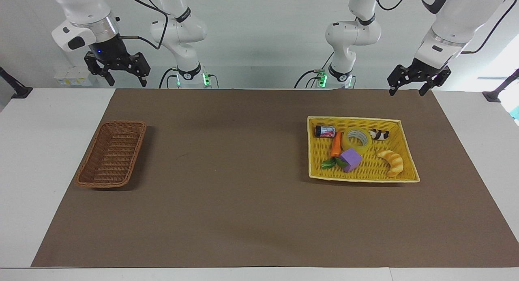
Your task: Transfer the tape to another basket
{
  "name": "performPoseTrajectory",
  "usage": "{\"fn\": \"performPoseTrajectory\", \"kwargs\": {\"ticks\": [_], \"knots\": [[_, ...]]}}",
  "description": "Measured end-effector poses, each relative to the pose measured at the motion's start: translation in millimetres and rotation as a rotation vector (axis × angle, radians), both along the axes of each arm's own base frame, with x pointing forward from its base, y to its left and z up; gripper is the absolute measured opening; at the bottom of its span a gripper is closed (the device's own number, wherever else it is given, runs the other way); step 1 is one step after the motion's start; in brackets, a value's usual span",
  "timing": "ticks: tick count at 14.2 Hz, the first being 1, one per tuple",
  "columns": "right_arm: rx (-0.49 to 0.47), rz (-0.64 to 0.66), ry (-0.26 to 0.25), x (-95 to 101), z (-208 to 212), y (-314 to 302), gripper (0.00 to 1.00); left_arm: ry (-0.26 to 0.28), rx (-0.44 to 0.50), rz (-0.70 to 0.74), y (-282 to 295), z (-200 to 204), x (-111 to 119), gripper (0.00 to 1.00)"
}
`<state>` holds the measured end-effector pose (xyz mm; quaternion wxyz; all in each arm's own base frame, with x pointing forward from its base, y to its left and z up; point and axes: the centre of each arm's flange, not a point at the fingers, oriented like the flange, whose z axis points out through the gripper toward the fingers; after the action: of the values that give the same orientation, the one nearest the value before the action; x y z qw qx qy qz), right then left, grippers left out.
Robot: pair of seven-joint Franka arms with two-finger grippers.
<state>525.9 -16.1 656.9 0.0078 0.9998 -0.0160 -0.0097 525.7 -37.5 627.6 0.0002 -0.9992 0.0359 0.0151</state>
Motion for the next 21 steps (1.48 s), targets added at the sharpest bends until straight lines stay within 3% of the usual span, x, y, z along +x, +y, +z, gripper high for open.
{"fn": "performPoseTrajectory", "kwargs": {"ticks": [5,15,21], "knots": [[0.0,0.0,0.0,0.0,0,0,1.0,-0.015,0.0,-0.005,-3,-39,0,1.0],[0.0,0.0,0.001,0.0,0,0,1.0,-0.043,-0.015,-0.016,-6,-132,-28,1.0],[0.0,0.0,0.001,0.0,-1,0,1.0,-0.049,-0.023,-0.179,-13,-191,-43,1.0]]}}
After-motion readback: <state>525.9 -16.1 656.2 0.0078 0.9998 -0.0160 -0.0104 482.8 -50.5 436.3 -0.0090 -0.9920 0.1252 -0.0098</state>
